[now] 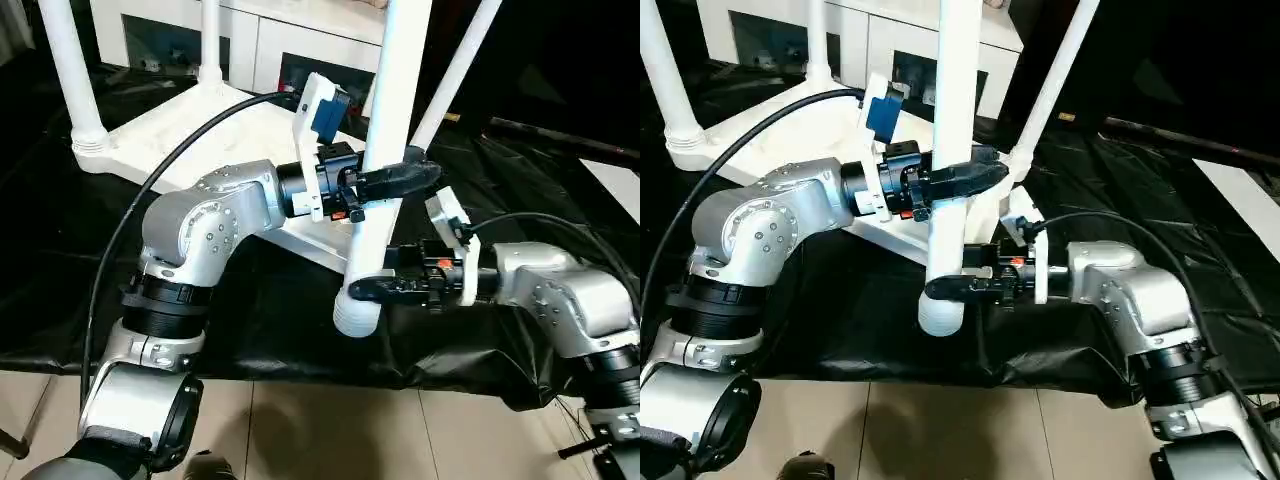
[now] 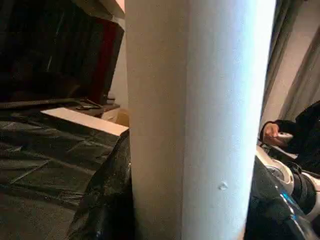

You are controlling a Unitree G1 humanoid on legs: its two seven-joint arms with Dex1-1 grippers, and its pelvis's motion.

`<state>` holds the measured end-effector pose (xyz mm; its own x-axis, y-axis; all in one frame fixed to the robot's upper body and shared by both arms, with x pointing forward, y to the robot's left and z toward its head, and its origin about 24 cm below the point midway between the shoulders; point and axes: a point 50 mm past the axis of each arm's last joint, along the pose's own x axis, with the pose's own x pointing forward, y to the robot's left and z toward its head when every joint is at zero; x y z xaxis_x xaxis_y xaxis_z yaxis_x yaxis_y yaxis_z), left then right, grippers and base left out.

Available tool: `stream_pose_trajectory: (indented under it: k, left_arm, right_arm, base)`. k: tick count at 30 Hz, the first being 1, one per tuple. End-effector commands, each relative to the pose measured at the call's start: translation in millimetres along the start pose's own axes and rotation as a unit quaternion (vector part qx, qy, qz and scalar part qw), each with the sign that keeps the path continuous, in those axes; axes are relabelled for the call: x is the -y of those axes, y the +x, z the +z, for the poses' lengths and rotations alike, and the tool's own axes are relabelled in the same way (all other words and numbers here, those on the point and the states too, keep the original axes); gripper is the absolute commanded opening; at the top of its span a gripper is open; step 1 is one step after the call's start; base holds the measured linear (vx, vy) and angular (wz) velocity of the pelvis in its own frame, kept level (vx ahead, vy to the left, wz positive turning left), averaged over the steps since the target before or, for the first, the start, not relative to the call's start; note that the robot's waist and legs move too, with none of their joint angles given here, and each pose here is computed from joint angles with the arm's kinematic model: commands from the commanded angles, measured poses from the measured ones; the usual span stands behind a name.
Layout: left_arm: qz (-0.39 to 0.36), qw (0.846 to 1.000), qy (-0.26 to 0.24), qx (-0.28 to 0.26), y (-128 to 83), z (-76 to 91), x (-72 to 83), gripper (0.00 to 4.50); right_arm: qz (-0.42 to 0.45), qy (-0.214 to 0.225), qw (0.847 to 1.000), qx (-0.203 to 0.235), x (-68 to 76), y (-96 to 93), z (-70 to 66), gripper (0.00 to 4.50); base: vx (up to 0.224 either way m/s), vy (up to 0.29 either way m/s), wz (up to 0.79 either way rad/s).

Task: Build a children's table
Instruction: Pick table leg

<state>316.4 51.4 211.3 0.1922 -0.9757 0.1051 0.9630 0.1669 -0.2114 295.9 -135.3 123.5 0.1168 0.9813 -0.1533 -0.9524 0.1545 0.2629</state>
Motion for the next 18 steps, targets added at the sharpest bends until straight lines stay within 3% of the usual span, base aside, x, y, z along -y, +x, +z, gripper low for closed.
stream_pose_trajectory:
  k: [1, 7, 18]
  left_arm:
    - [-0.022, 1.0, 0.015, 0.0, 8.7, 5.7, 5.9, 1.79]
    - [-0.019, 1.0, 0.011, 0.001, 9.9, 3.1, 5.3, 1.79]
    - [-0.014, 1.0, 0.018, -0.002, 8.7, 2.6, 5.4, 1.79]
  right_arm:
    - [-0.009, -0.009, 1.0, -0.005, 1.9, -2.6, 2.5, 3.09]
    - [-0.006, -0.003, 1.0, 0.002, 2.8, 0.3, 0.7, 3.09]
    - [0.001, 0.006, 1.0, 0.01, 2.7, 1.1, 0.0, 2.19]
  base:
    - [0.0, 0.0, 0.0]
    - [0.0, 0.0, 0.0]
    - [0.0, 0.0, 0.0]
